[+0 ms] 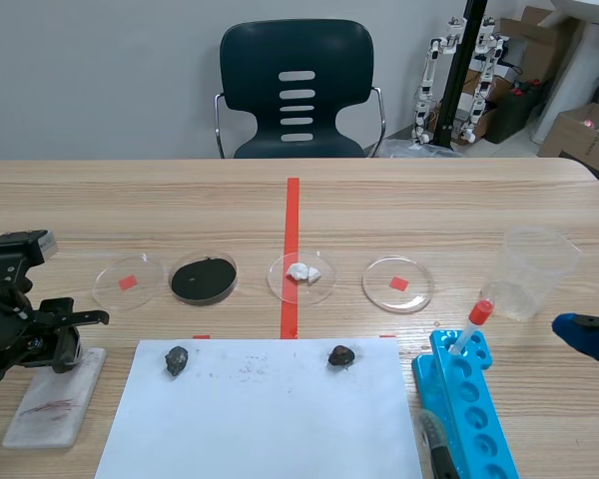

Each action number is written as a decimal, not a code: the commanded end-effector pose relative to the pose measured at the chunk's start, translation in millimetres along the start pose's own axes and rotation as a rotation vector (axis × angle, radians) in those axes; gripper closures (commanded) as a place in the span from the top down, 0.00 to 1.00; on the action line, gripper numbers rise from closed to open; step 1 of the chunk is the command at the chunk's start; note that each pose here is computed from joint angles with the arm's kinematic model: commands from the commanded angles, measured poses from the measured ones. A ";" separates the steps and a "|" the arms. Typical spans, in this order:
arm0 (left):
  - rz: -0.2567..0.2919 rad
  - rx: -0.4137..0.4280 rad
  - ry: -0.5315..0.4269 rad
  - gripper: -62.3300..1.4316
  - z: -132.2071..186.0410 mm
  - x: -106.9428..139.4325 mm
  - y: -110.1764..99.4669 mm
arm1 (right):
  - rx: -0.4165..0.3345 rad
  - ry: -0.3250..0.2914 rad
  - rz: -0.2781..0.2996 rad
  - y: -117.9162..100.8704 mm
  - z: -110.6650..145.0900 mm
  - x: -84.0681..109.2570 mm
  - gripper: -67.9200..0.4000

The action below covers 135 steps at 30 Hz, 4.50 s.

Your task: Rub the mineral on the streak plate

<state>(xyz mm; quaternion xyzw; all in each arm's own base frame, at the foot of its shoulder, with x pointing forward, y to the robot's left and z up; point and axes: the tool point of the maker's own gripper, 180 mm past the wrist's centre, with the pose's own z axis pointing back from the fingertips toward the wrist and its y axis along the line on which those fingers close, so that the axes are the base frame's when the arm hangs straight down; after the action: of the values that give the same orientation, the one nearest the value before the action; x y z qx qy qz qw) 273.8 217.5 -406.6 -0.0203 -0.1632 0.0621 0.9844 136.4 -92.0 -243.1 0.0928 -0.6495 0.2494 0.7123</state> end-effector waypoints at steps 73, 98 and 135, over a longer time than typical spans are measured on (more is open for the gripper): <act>-0.106 0.168 -0.061 0.21 6.9 13.4 21.9 | -0.010 -0.034 0.006 -3.6 -1.8 9.6 0.96; -0.106 0.147 -0.057 0.21 6.2 12.4 18.2 | -0.010 -0.034 0.006 -3.6 -1.8 9.6 0.96; -0.110 0.227 -0.054 0.21 6.3 7.1 32.5 | -0.010 -0.034 0.006 -3.6 -1.8 9.6 0.96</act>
<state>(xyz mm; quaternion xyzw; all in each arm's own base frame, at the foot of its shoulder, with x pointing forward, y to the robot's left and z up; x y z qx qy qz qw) 273.3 245.8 -402.9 0.0976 -0.1785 0.0224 0.9788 136.4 -92.0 -243.2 0.0927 -0.6493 0.2494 0.7124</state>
